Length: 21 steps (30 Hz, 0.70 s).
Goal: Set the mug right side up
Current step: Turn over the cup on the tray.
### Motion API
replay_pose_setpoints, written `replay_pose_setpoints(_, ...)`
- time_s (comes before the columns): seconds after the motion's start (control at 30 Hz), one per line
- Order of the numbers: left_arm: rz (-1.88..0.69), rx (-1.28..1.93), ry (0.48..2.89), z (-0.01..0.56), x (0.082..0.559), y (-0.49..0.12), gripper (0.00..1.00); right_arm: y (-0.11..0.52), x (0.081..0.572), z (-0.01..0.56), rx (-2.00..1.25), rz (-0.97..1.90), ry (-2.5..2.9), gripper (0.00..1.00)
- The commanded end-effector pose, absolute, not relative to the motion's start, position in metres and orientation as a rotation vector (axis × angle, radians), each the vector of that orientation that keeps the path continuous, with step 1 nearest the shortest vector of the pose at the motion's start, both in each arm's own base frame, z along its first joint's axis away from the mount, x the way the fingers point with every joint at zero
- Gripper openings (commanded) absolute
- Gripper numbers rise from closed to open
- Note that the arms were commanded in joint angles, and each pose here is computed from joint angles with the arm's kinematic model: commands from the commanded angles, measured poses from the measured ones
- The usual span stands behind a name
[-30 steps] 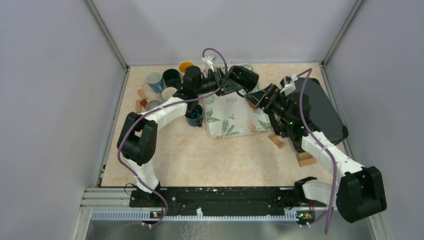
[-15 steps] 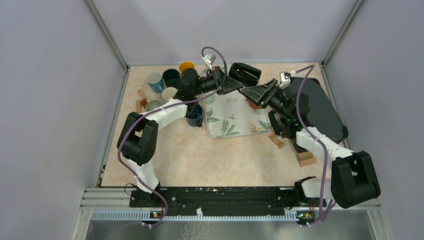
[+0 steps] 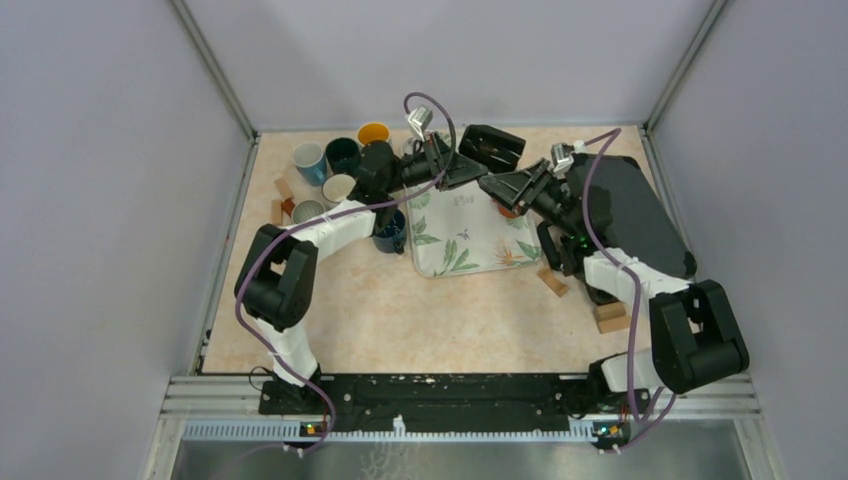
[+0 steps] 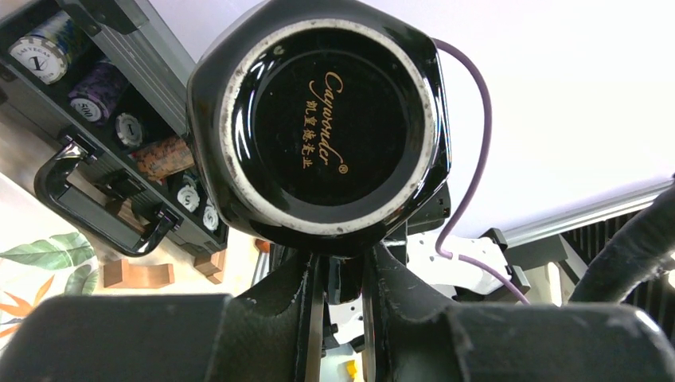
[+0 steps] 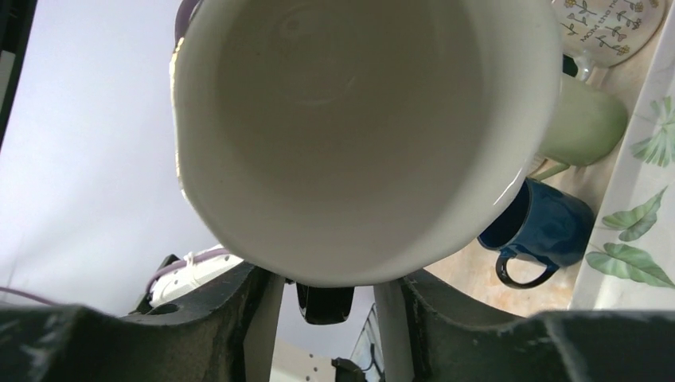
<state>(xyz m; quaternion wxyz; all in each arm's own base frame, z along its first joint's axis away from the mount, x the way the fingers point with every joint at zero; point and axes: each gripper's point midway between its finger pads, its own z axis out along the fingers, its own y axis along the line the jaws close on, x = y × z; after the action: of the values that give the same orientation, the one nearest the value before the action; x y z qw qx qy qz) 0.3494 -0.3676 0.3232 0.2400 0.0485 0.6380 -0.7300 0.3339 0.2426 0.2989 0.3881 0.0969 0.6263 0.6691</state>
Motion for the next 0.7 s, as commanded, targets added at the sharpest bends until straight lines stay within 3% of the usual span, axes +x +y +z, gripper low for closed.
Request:
replay_pose_setpoints(0.0, -2.022, 0.289, 1.533, 0.368, 0.330, -0.362, 0.00, 0.246, 0.329, 0.327, 0.162, 1.746, 1.494, 0.42)
replay_pose_setpoints(0.43, -2.017, 0.319, 1.553, 0.357, 0.326, -0.364, 0.00, 0.253, 0.326, 0.333, 0.139, 1.777, 1.479, 0.28)
replay_pose_setpoints(0.67, -2.011, 0.337, 1.561, 0.352, 0.323, -0.364, 0.00, 0.253, 0.328, 0.334, 0.137, 1.760, 1.476, 0.12)
